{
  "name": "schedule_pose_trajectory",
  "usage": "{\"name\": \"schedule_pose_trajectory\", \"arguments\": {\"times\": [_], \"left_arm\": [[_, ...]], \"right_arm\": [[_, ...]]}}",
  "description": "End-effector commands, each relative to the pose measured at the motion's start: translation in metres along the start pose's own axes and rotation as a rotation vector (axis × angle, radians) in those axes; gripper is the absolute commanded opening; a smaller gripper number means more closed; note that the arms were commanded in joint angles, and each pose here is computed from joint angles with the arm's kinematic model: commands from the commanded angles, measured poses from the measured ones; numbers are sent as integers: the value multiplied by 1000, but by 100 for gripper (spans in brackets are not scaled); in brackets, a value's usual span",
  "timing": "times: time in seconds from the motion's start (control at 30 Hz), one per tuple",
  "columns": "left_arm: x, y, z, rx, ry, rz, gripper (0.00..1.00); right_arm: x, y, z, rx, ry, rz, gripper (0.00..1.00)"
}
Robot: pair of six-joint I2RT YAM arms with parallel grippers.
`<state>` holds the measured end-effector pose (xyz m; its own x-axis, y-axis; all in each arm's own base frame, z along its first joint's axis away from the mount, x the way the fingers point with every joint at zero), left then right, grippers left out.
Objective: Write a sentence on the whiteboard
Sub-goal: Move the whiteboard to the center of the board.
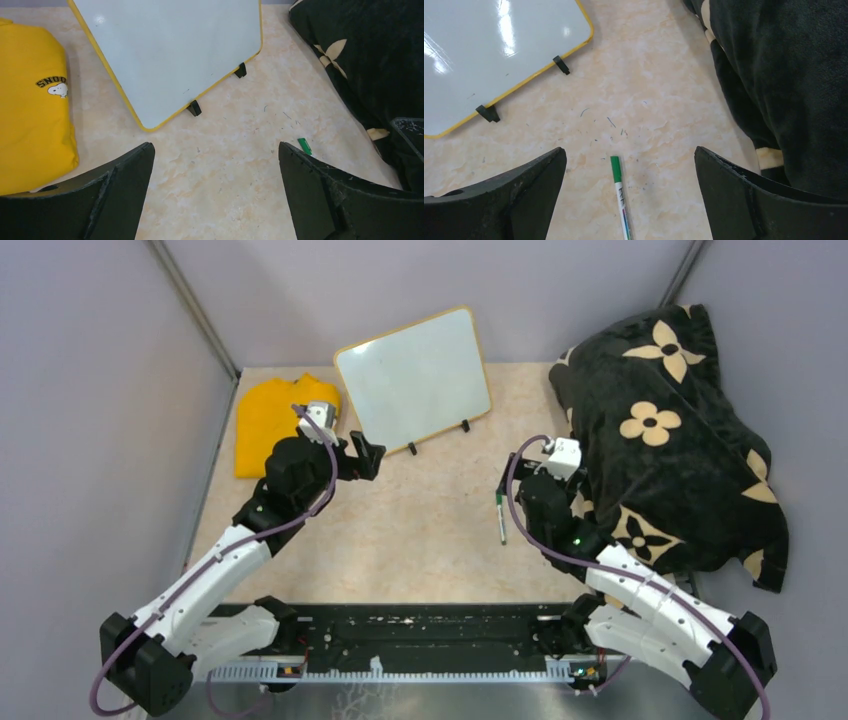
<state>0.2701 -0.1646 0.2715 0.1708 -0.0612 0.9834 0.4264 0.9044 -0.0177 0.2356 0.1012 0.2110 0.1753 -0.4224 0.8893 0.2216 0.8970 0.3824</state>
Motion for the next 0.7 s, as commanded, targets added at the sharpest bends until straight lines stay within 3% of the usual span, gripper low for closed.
{"name": "schedule_pose_trajectory", "arguments": {"times": [0.0, 0.27, 0.47, 0.67], "left_arm": [[15, -1, 7, 1, -86, 14, 99], [14, -1, 6, -4, -77, 1, 99], [14, 4, 11, 29, -103, 5, 99], [16, 4, 16, 23, -131, -1, 99]], "right_arm": [[8, 11, 3, 74, -8, -18, 98], [2, 33, 10, 230, 103, 38, 93], [-16, 36, -6, 154, 265, 47, 87], [-35, 26, -19, 141, 333, -6, 76]]}}
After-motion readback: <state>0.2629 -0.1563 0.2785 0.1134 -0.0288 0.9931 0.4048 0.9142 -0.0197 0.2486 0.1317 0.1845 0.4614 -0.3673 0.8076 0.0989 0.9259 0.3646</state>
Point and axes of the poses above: each gripper's point midway between its finger pads, its own z axis back along the fingers, its own y axis along the line the jaws close on, x = y × z, the point moved 5 cm from there along z, back along the fingers, and after that the axes turned 15 degrees about -z, right-handed, at the moved point
